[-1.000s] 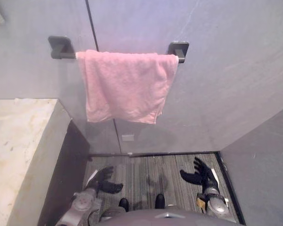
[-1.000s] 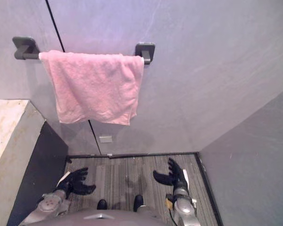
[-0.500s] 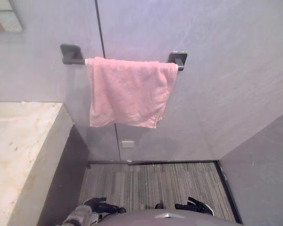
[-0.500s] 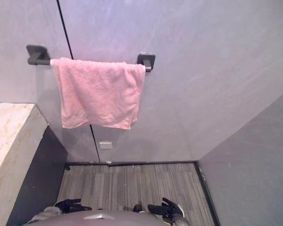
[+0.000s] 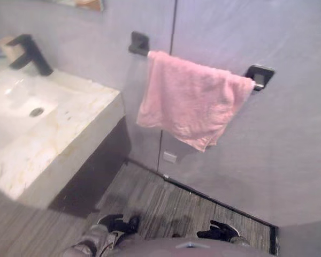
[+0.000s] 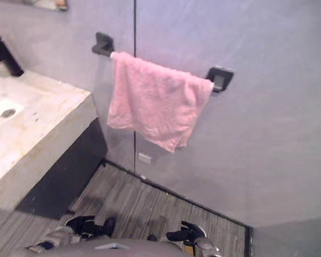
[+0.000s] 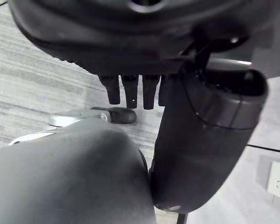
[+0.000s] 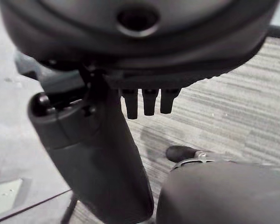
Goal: Organize the bathroom.
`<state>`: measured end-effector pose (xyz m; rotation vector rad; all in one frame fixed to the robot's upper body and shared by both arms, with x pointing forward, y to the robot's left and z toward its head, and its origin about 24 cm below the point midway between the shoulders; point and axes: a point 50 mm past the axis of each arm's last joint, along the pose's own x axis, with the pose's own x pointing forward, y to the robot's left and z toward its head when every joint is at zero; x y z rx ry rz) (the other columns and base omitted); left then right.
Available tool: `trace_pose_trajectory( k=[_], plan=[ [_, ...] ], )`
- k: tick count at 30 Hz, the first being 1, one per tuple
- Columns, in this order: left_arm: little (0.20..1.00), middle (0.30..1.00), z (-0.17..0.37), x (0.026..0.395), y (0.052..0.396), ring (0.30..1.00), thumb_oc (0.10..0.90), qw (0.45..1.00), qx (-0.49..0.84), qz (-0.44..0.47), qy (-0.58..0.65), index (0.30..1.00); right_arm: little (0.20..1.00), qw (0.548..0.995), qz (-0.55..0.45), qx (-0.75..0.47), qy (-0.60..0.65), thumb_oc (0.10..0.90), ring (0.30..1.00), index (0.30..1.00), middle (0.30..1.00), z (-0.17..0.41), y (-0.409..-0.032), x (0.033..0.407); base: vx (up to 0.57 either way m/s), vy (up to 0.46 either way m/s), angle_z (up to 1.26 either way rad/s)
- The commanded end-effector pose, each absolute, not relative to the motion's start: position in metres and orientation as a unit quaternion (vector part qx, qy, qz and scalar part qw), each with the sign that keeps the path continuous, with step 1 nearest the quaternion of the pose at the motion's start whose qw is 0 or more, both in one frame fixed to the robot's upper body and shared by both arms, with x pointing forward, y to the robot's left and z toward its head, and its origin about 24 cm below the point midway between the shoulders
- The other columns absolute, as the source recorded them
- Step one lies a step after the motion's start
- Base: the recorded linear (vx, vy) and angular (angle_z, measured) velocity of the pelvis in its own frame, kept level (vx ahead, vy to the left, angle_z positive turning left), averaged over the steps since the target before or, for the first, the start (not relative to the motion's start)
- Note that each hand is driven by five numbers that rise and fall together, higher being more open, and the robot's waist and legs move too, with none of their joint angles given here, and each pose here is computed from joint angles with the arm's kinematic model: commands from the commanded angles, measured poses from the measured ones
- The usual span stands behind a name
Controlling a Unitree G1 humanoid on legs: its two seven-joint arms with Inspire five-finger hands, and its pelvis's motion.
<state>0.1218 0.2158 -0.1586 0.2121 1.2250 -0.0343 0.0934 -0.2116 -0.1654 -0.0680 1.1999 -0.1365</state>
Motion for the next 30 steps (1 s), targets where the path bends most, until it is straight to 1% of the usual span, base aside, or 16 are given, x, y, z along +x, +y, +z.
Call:
trace_pose_trajectory(
  k=[1,2,6,10,15,18,23,27,30],
  plan=[
    [0.900,0.900,-0.160,0.119,0.215,0.900,0.800,0.792,0.151,-0.040,0.590,0.900,0.900,0.829,-0.105,-0.004,0.549,0.800,0.900,0.900,0.900,-0.161,-0.221,0.108,-0.26,0.032,1.35],
    [0.900,0.900,-0.159,0.126,0.211,0.900,0.800,0.795,0.160,-0.049,0.584,0.900,0.900,0.826,-0.116,-0.003,0.552,0.800,0.900,0.900,0.900,-0.160,-0.223,0.108,-0.22,0.086,1.55],
    [0.900,0.900,-0.157,0.132,0.213,0.900,0.800,0.797,0.191,-0.045,0.572,0.900,0.900,0.818,-0.116,-0.016,0.563,0.800,0.900,0.900,0.900,-0.160,-0.230,0.105,-0.16,0.110,1.24],
    [0.900,0.900,-0.157,0.133,0.210,0.900,0.800,0.790,0.194,-0.055,0.579,0.900,0.900,0.802,-0.145,0.002,0.579,0.800,0.900,0.900,0.900,-0.163,-0.234,0.092,-0.03,0.154,2.02],
    [0.900,0.900,-0.164,0.113,0.205,0.900,0.800,0.779,0.201,-0.062,0.591,0.900,0.900,0.791,-0.119,-0.018,0.600,0.800,0.900,0.900,0.900,-0.167,-0.228,0.077,0.01,0.214,1.85],
    [0.900,0.900,-0.165,0.108,0.207,0.900,0.800,0.777,0.188,-0.048,0.600,0.900,0.900,0.797,-0.110,-0.021,0.594,0.800,0.900,0.900,0.900,-0.167,-0.225,0.080,0.03,0.189,0.82],
    [0.900,0.900,-0.164,0.108,0.211,0.900,0.800,0.783,0.181,-0.025,0.595,0.900,0.900,0.804,-0.080,-0.037,0.589,0.800,0.900,0.900,0.900,-0.166,-0.221,0.090,0.04,0.217,0.23],
    [0.900,0.900,-0.162,0.119,0.206,0.900,0.800,0.790,0.200,-0.050,0.577,0.900,0.900,0.805,-0.071,-0.032,0.588,0.800,0.900,0.900,0.900,-0.165,-0.220,0.092,0.09,0.141,0.39],
    [0.900,0.900,-0.160,0.128,0.199,0.900,0.800,0.794,0.206,-0.068,0.568,0.900,0.900,0.809,-0.065,-0.032,0.583,0.800,0.900,0.900,0.900,-0.166,-0.215,0.095,0.20,0.077,0.88]
  ],
)
